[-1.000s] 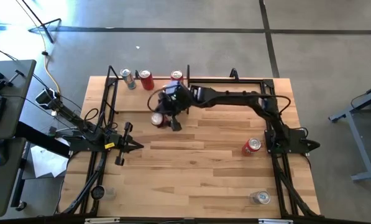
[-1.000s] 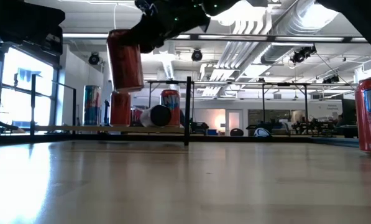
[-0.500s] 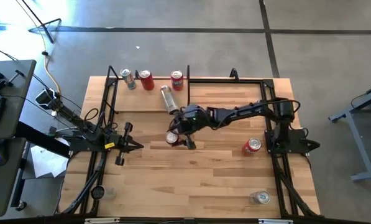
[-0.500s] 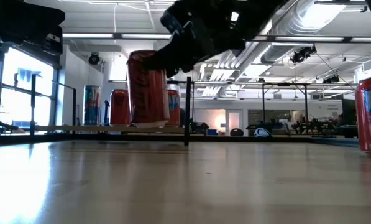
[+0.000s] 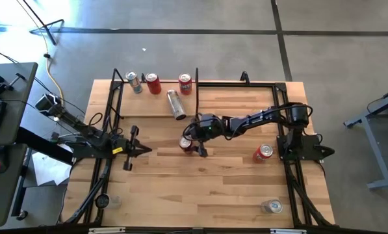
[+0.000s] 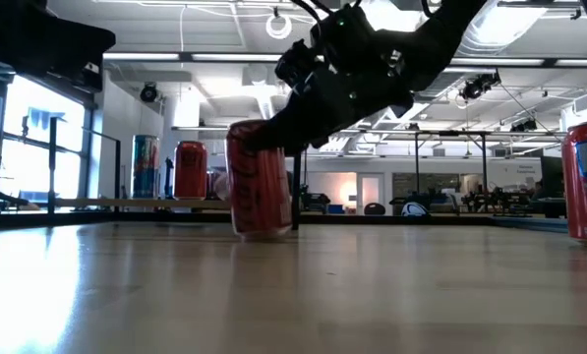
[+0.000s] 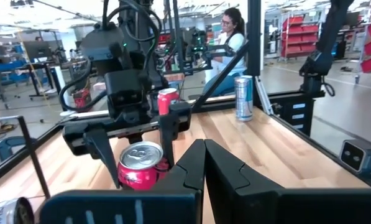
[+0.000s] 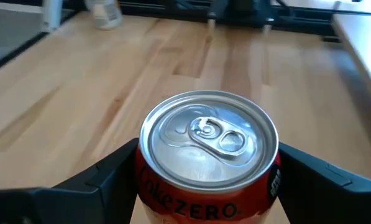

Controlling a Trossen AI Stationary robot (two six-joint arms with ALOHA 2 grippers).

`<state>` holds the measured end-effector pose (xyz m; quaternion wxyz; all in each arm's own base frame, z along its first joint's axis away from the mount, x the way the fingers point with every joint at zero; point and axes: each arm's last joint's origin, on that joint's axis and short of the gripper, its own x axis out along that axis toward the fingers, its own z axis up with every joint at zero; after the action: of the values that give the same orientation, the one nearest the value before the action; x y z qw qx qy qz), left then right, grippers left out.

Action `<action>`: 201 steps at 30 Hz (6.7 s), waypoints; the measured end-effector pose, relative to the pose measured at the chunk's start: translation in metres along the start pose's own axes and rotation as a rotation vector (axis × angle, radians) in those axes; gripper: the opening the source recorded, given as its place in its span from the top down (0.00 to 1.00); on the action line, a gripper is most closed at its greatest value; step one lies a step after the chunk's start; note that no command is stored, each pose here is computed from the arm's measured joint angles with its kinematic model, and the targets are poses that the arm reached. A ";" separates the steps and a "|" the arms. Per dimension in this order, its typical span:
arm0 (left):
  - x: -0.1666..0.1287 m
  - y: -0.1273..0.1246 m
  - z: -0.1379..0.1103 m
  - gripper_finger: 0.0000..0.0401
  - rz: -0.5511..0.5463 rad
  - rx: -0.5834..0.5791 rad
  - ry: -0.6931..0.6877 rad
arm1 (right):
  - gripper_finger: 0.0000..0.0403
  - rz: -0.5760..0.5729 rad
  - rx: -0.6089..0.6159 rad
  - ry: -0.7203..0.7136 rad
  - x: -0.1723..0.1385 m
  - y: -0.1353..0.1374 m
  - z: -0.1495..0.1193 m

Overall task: Place canned beverage on shelf
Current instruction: Move the red soda can to the middle of the table, then adjust the white yellow soda can on the shelf, then adjust the white soda can on the shelf

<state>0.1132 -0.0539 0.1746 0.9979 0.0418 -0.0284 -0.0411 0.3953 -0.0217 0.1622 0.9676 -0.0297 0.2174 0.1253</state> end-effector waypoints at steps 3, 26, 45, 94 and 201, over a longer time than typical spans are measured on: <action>0.001 0.001 0.000 1.00 0.004 -0.005 0.002 | 0.20 -0.008 0.013 0.002 0.001 0.001 0.000; 0.008 0.013 -0.009 1.00 0.112 -0.040 0.071 | 0.31 -0.137 -0.052 0.053 -0.053 0.062 0.057; 0.046 0.037 -0.036 1.00 0.334 -0.175 0.246 | 0.96 -0.222 -0.025 0.135 -0.003 0.108 0.018; 0.131 0.044 -0.069 1.00 0.240 -0.131 0.446 | 1.00 -0.678 0.093 0.313 -0.054 0.103 0.023; 0.151 0.088 -0.023 1.00 0.830 0.461 0.738 | 0.55 -0.719 -0.079 0.201 -0.075 0.084 0.056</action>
<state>0.2719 0.0226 0.1671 0.8397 0.2541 0.2978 0.3763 0.3309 0.0487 0.2445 0.9218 -0.1537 0.2818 -0.2174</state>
